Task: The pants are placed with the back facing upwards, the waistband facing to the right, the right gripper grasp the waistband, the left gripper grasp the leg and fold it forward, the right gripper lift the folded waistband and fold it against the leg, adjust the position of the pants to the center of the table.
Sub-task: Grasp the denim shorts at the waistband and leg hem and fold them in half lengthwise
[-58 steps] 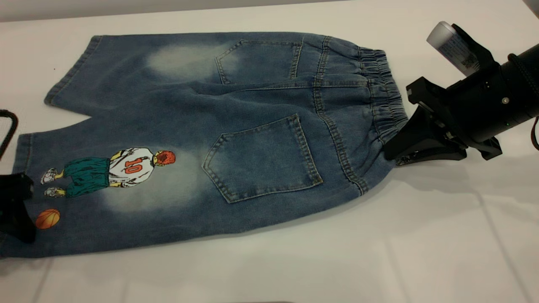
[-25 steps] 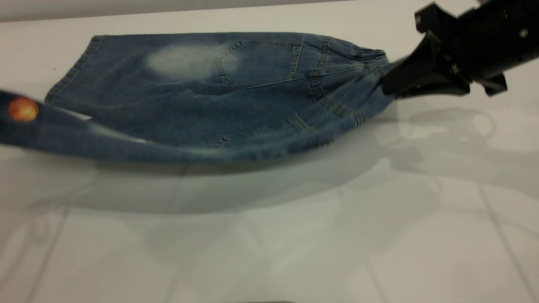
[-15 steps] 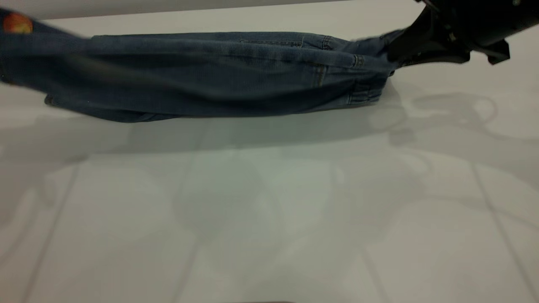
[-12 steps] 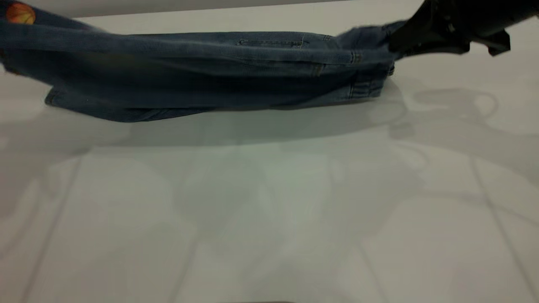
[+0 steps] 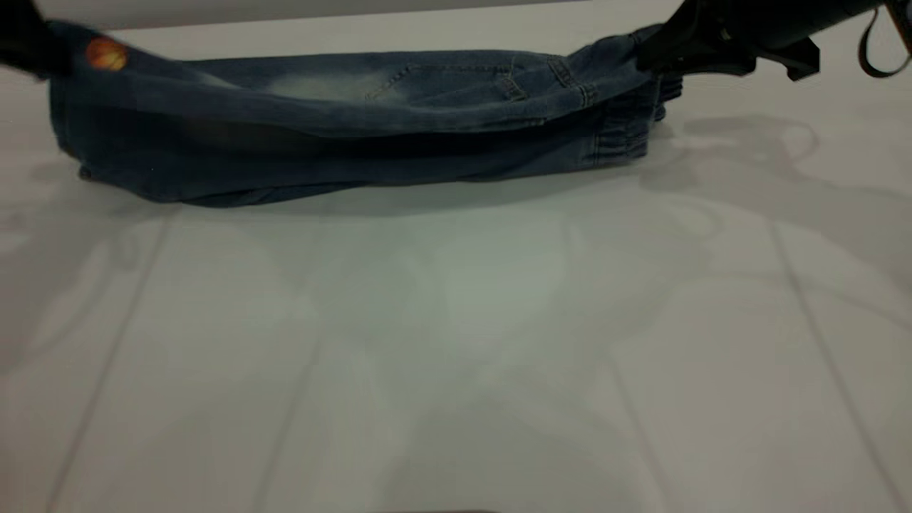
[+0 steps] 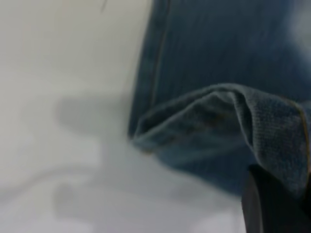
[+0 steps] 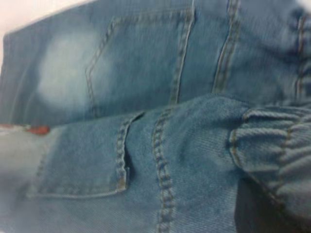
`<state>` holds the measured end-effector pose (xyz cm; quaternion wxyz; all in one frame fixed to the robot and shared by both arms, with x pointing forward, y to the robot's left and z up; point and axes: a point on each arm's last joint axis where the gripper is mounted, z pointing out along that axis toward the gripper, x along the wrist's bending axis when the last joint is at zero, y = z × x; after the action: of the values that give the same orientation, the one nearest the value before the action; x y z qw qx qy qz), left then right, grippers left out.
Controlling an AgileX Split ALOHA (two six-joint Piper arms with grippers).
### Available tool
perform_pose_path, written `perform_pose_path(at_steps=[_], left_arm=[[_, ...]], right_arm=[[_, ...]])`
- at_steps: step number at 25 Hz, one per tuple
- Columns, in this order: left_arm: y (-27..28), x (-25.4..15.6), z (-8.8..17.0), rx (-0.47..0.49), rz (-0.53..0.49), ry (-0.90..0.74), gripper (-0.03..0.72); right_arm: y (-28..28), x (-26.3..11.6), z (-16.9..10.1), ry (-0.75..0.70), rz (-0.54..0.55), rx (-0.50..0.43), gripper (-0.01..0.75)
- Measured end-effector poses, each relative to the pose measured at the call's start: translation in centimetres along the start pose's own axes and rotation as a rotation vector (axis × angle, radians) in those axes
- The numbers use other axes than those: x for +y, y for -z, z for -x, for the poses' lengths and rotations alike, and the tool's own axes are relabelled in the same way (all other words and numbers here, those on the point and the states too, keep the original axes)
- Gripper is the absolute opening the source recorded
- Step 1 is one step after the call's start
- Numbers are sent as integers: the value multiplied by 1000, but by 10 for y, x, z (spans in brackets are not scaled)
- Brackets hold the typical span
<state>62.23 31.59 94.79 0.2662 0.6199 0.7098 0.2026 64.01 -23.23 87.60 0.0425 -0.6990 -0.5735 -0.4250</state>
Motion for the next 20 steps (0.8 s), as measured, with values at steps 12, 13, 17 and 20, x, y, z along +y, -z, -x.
perform_pose_path(at_steps=[12, 13, 17, 20], left_arm=[[-52, 10, 34, -7, 124, -200, 55], [-54, 9, 33, -4, 125, -200, 55], [-58, 10, 32, 10, 153, -232, 55], [-58, 12, 32, 24, 181, -283, 61]], right_arm=[[-28, 19, 17, 4, 71, -45, 45], [-30, 20, 18, 4, 72, -45, 49], [-36, 28, 18, 15, 88, -36, 102], [-35, 36, 14, 26, 112, -24, 211]])
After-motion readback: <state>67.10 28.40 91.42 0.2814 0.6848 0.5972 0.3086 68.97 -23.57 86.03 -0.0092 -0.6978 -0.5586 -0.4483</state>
